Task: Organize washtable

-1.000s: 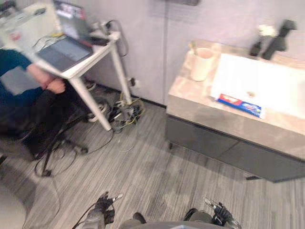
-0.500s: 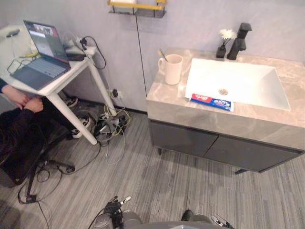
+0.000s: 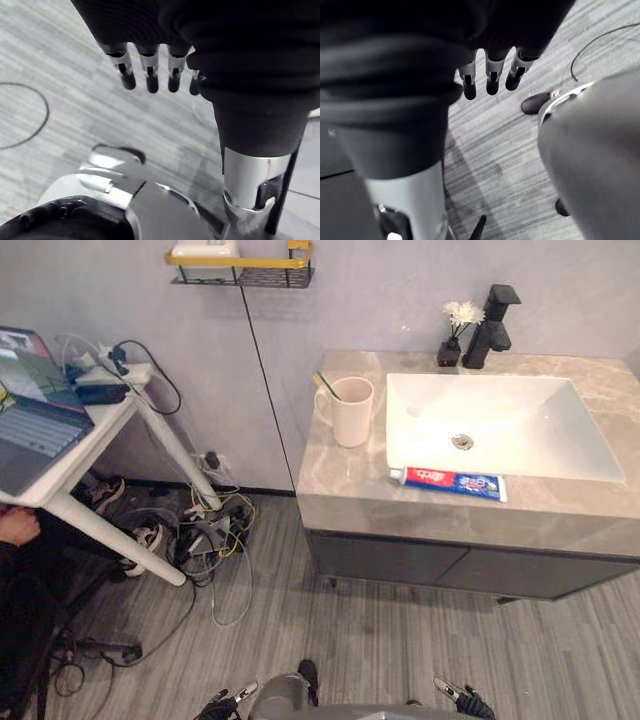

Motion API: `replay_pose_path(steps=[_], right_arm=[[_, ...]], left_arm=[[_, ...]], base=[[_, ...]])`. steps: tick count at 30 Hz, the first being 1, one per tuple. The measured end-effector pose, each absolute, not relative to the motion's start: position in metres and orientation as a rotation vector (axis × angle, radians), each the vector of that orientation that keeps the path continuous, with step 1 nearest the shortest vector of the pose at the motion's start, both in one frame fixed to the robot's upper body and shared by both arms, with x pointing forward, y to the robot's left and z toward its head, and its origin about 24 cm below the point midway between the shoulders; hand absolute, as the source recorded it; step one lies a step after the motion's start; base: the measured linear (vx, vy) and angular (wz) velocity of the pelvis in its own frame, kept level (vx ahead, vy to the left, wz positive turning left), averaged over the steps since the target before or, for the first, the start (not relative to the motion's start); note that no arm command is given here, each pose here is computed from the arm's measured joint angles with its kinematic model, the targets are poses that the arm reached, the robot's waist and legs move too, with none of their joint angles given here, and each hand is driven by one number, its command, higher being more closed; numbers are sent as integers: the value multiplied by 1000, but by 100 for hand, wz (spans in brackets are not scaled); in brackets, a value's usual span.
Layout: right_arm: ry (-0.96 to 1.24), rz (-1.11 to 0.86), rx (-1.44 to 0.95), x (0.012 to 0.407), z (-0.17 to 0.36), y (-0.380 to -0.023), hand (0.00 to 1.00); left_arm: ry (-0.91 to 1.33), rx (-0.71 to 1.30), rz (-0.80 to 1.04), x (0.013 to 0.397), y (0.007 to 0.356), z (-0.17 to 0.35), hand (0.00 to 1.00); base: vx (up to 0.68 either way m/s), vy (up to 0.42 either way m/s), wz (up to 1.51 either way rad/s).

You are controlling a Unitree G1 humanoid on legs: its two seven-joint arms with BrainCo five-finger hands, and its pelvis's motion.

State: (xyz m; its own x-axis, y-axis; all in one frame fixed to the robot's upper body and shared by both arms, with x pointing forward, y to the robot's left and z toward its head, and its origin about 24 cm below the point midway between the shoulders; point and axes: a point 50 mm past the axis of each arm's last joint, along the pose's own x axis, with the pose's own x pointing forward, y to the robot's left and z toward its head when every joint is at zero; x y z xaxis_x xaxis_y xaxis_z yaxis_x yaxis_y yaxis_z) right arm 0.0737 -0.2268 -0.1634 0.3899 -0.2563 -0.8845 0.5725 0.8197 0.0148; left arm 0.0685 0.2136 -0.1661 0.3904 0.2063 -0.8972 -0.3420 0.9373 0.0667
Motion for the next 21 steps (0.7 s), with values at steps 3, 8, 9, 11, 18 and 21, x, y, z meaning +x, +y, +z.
replay_pose_path(steps=[3,8,9,11,18,21], right_arm=[[1025,-477,318,88,-161,-222,0],[991,-413,303,103,-158,-213,0],[984,-415,305,103,-158,-213,0],[977,-426,313,103,-158,-215,0],[1048,-580,336,68,-161,-244,0],[1136,-594,322,41,-166,-243,0]], left_arm=[[1051,-68,280,92,211,-160,0],[930,-5,191,133,204,-148,0],[933,-6,179,132,200,-148,0],[954,-1,169,128,198,-151,0],[1038,-55,175,111,186,-161,0],[1046,-78,216,107,192,-162,0]], base=[[247,76,-4],[211,-102,7],[179,-177,-8],[172,-236,13],[150,-331,6],[40,-163,62]])
